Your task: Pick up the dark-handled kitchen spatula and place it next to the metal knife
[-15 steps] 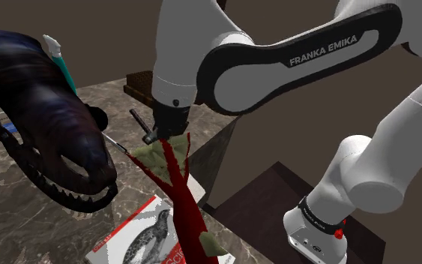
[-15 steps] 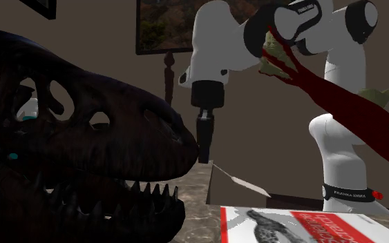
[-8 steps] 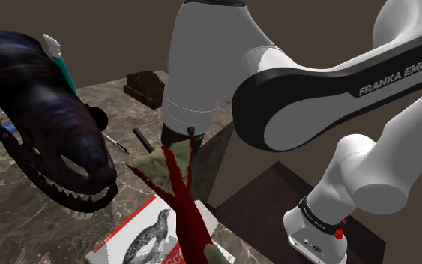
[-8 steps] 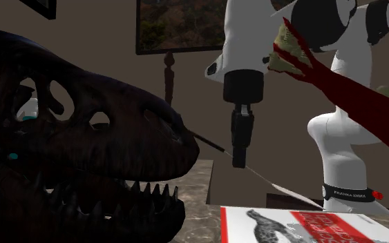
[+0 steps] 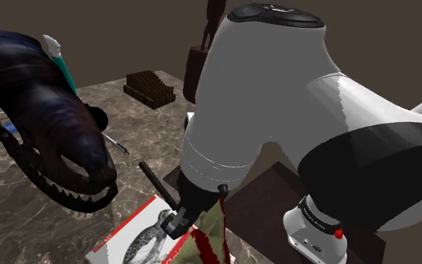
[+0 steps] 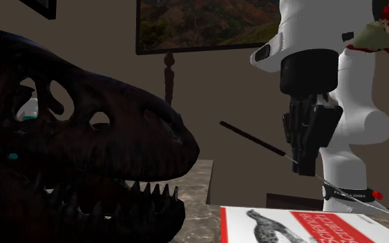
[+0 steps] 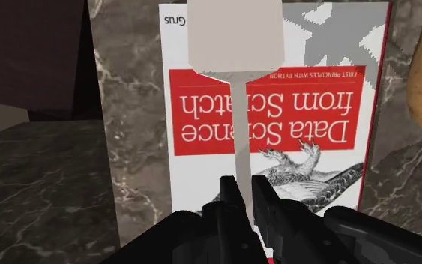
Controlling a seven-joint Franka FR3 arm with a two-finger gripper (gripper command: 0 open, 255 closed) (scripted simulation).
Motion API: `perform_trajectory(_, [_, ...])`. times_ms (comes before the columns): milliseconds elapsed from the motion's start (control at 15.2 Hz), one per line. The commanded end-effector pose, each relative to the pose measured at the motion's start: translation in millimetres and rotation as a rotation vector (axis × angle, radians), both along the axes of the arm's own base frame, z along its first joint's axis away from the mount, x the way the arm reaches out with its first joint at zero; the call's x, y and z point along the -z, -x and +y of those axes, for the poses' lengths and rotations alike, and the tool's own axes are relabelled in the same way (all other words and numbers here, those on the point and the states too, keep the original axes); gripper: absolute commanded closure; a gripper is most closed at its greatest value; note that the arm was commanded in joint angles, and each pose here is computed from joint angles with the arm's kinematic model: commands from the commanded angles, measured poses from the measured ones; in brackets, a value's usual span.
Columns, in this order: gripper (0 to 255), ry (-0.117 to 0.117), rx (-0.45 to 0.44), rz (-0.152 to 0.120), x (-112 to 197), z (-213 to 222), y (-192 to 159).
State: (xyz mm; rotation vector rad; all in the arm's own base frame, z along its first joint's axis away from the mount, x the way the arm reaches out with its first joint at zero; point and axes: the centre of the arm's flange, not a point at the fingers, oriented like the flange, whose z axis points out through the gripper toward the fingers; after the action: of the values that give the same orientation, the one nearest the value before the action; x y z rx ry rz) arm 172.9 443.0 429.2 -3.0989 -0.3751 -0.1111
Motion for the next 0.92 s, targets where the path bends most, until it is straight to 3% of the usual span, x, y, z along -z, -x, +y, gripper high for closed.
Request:
perform_trajectory(0, [255, 0.010, -0.010, 0.004, 6, 8, 28])
perform_trajectory(858, [255, 0.010, -0.010, 0.004, 5, 61, 191])
